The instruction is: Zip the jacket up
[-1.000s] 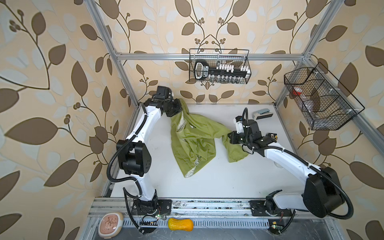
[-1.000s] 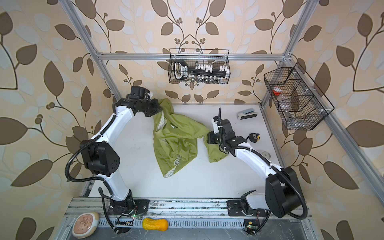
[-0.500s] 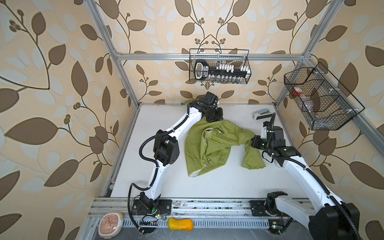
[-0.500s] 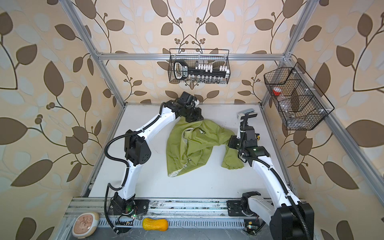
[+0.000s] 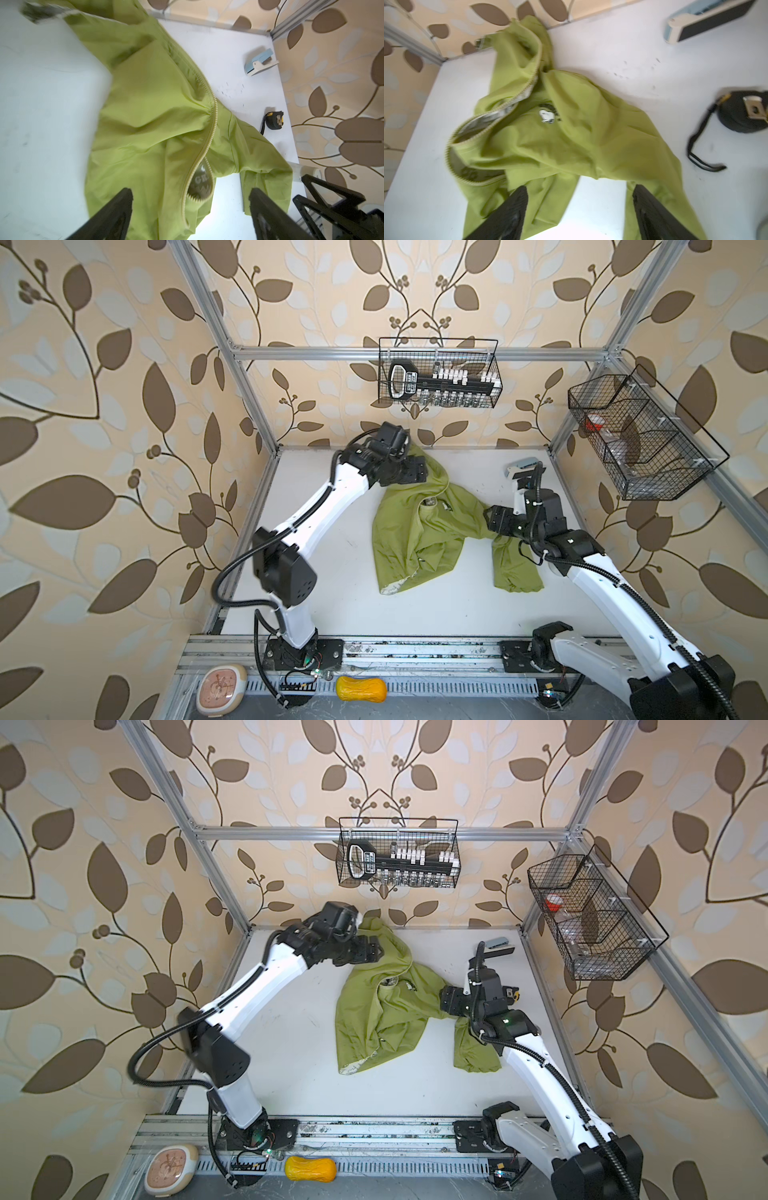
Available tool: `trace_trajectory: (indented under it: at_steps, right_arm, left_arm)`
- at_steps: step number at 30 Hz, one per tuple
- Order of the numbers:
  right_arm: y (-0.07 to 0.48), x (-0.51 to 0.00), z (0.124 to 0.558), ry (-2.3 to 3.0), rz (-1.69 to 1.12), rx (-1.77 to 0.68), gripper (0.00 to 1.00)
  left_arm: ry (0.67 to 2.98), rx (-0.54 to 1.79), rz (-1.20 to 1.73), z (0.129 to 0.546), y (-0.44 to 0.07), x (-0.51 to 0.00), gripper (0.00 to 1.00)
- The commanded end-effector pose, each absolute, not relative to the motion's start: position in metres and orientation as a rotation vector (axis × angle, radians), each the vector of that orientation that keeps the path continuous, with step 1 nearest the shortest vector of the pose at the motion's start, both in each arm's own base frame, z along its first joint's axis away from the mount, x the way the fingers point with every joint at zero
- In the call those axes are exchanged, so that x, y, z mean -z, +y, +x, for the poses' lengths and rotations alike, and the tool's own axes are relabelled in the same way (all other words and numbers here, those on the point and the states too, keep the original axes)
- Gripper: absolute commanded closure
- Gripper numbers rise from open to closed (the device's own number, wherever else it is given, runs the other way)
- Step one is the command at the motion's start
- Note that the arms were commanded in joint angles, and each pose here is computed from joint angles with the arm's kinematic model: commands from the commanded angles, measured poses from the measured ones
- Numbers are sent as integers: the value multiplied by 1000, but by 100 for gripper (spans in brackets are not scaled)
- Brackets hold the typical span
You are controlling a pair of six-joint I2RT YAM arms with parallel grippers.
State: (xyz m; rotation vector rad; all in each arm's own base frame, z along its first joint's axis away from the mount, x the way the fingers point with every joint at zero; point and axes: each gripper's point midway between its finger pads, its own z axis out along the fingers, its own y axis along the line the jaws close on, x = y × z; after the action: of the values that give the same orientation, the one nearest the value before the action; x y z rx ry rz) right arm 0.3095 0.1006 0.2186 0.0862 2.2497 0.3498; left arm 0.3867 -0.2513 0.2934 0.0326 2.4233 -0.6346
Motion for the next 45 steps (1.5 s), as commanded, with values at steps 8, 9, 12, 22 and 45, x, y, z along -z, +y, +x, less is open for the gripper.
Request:
trace_trajectory:
  at_steps: [8, 9, 12, 22, 45]
  right_arm:
    - [256, -217, 281, 2247, -379, -577, 26]
    - [265, -214, 281, 2254, -393, -584, 25]
    - [289, -200, 285, 2279, -422, -615, 23]
    - [317, -153, 329, 2377, -408, -508, 29]
    - [395, -269, 343, 2258, -375, -1052, 95]
  left_arm:
    - [2567, 605, -214, 317, -184, -193, 7]
    - [2591, 615, -237, 311, -183, -179, 7]
    - [2639, 670, -304, 299, -185, -142, 8]
    - [2739, 649, -345, 298, -190, -71, 18]
    - [2548, 424, -560, 312, -67, -163, 96]
